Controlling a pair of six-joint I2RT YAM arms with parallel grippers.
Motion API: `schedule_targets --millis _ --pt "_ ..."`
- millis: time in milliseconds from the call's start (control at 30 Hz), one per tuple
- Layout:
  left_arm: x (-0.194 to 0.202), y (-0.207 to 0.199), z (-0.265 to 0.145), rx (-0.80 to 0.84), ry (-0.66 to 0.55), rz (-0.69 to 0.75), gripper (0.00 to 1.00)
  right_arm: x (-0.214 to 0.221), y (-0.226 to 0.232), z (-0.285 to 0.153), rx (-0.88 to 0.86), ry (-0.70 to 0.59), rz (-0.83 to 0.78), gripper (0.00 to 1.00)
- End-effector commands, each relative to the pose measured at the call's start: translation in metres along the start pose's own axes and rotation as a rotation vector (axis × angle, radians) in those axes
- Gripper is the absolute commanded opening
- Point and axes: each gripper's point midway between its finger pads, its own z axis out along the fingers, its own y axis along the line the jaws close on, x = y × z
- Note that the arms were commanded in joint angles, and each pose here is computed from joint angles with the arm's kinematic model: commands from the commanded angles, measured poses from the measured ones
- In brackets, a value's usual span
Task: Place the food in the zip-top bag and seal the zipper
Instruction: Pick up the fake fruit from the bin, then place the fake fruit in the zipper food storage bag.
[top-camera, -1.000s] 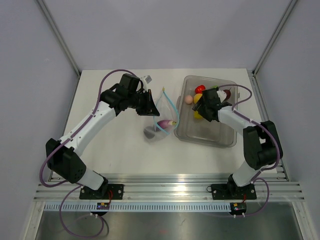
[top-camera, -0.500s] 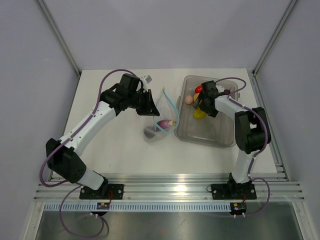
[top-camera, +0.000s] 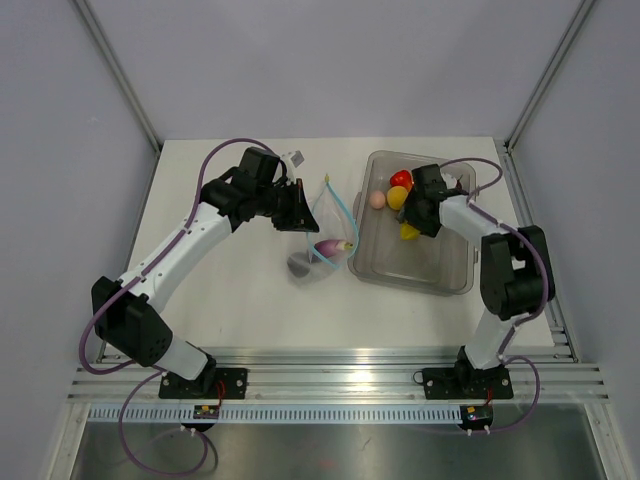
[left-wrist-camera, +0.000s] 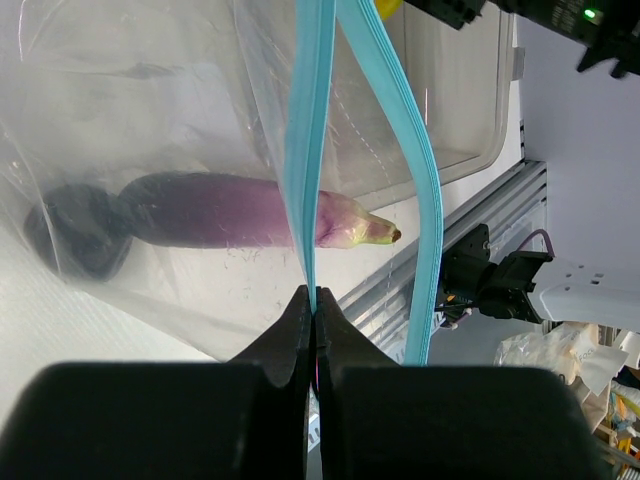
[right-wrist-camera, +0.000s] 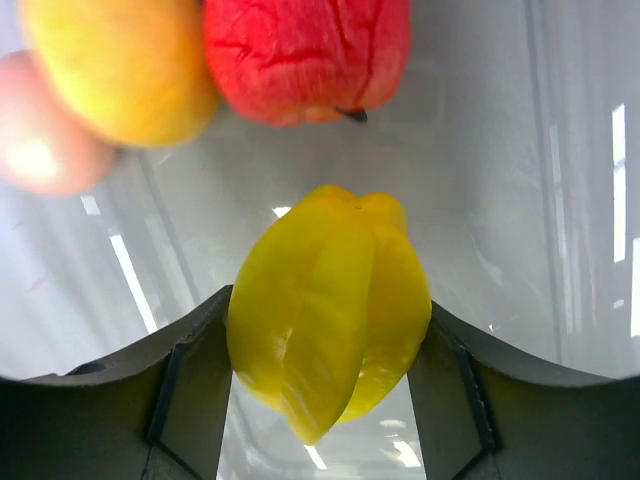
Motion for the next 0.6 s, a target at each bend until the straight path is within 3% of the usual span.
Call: schedule_targets --millis 0,167,367,567 --pt "-0.008 -0.007 -0.001 0.023 -0.03 0.028 0.0 -0.022 0.007 -0.052 -0.095 -0.085 -0.002 0.39" --pt "-0.01 -0.009 0.003 0.033 -0.025 0.026 0.0 -0.021 0.011 -0.122 -0.221 -0.128 -0.001 0.36" --pt "-0.009 -0.005 0.004 0.017 -0.02 0.037 0.0 -0.002 0.074 -0.242 -0.467 -0.204 -0.103 0.39" --pt "-0.01 -0.01 -0.003 0.028 -0.033 0.043 0.0 0.032 0.127 -0.285 -0.605 -0.191 -0.202 0.41"
